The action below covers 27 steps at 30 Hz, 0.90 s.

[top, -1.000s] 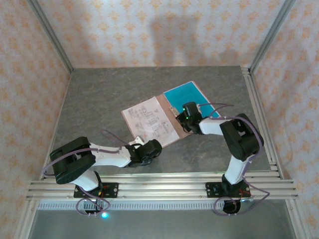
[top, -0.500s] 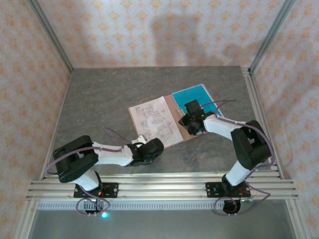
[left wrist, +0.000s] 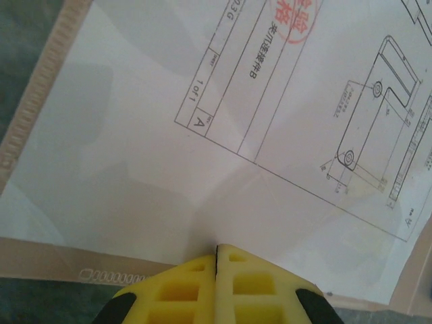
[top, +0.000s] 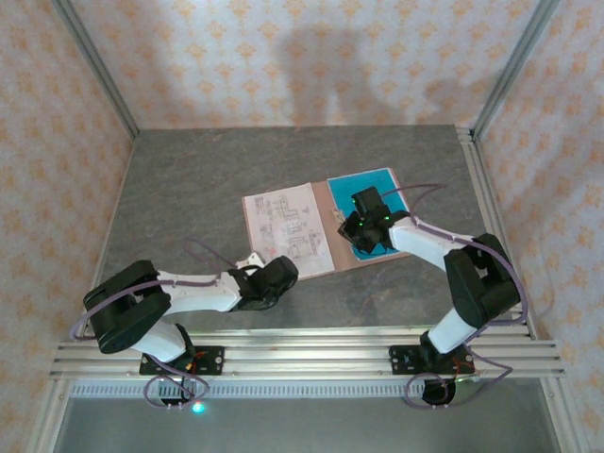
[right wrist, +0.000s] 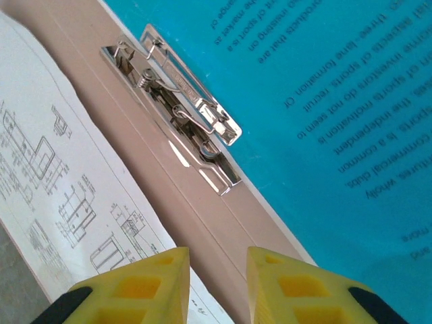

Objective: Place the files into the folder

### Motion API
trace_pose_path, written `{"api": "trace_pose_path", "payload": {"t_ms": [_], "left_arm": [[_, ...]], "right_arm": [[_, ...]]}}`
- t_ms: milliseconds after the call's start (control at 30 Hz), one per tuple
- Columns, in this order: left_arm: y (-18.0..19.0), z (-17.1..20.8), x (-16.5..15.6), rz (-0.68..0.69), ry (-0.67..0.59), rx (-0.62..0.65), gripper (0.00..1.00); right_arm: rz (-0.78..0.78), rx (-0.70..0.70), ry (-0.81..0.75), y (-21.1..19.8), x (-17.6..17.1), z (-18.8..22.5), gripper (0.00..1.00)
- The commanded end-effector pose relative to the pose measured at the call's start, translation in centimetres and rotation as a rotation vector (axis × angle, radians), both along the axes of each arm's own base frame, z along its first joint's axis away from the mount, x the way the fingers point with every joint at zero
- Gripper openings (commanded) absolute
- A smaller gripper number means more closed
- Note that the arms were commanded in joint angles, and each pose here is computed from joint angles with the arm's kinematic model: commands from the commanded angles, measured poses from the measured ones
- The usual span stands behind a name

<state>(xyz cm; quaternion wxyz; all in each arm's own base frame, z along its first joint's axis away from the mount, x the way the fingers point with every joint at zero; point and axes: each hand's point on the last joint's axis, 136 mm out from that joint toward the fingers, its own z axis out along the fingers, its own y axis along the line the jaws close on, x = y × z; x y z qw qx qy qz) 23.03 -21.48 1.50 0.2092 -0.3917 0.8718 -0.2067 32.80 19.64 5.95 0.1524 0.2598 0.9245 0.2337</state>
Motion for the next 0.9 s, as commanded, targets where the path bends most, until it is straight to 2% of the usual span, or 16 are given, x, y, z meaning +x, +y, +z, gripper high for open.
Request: {"api": "trace_pose_path", "payload": {"t_ms": [0, 100, 267, 433, 600, 800, 867], "left_arm": [[4.7, -1.8, -1.4, -0.054, 0.086, 0.212, 0.00], [6.5, -1.0, -0.9, -0.087, 0.109, 0.299, 0.00], [7.6, -0.1, 0.0, -0.119, 0.103, 0.299, 0.00], [6.4, 4.0, 1.2, -0.219, 0.052, 0.323, 0.26], [9.6, 6.4, 1.9, -0.177, 0.003, 0.339, 0.51], [12.3, 5.4, 2.9, -0.206, 0.047, 0.239, 0.69], [12.7, 5.1, 3.3, -0.225, 0.060, 0.216, 0.70]], "right_arm": [[0.090, -0.001, -0.021, 1.4, -0.3, -0.3, 0.28], [0.147, -0.007, -0.015, 3.2, -1.1, -0.6, 0.28], [0.216, -0.027, -0.002, 6.1, -2.7, -1.6, 0.28], [0.216, -0.039, -0.011, 7.2, -3.0, -1.7, 0.28], [0.226, -0.030, -0.017, 8.0, -3.0, -1.3, 0.28], [0.236, -0.037, 0.015, 8.4, -2.9, -2.4, 0.28], [0.240, -0.041, 0.020, 8.4, -2.9, -2.7, 0.29]]}}
